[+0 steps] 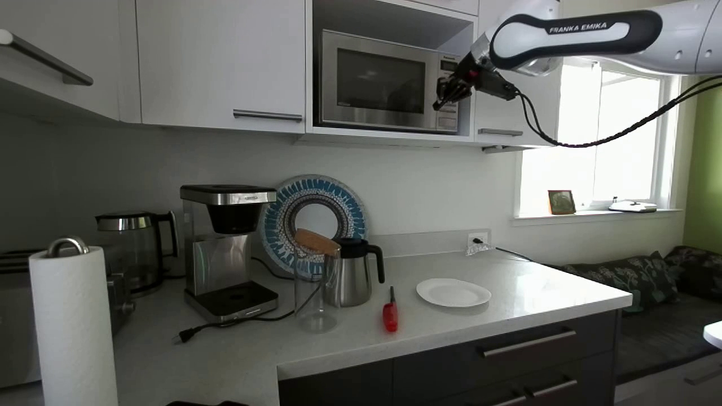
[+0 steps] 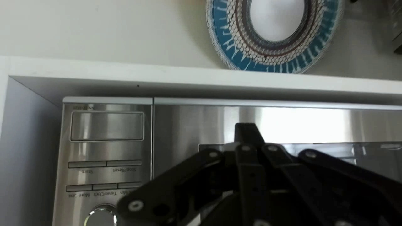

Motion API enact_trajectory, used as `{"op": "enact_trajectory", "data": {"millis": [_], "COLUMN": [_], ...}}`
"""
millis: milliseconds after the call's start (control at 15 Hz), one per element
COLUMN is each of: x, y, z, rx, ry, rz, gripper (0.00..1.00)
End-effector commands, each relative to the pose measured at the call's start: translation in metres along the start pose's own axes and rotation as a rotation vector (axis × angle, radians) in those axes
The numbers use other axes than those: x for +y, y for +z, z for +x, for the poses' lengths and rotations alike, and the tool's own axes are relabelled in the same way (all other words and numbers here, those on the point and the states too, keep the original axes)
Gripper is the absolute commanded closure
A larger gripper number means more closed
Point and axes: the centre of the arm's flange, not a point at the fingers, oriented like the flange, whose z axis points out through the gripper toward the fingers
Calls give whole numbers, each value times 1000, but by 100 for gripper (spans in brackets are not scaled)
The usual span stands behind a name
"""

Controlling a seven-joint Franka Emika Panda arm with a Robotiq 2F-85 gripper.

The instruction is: Push one button on the microwave

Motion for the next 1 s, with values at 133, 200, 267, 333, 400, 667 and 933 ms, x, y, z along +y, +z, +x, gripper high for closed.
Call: {"op": "enact_trajectory", "data": {"millis": [133,200,267,333,400,667,933], "x": [67,82,96,112,126,179,217], "y": [-87,-98,-108,-118,-124,-127,-92], "z": [-40,-47,-55,-63,-74,-122,-166], "rx": [-303,-358,-413,-468,-524,-762,-919], "ry": [-64,-75,-88,-102,-112,-142,-143], "rz": [100,120,141,157,176,197,178], "gripper": [100,74,72,66,58,29,1]}}
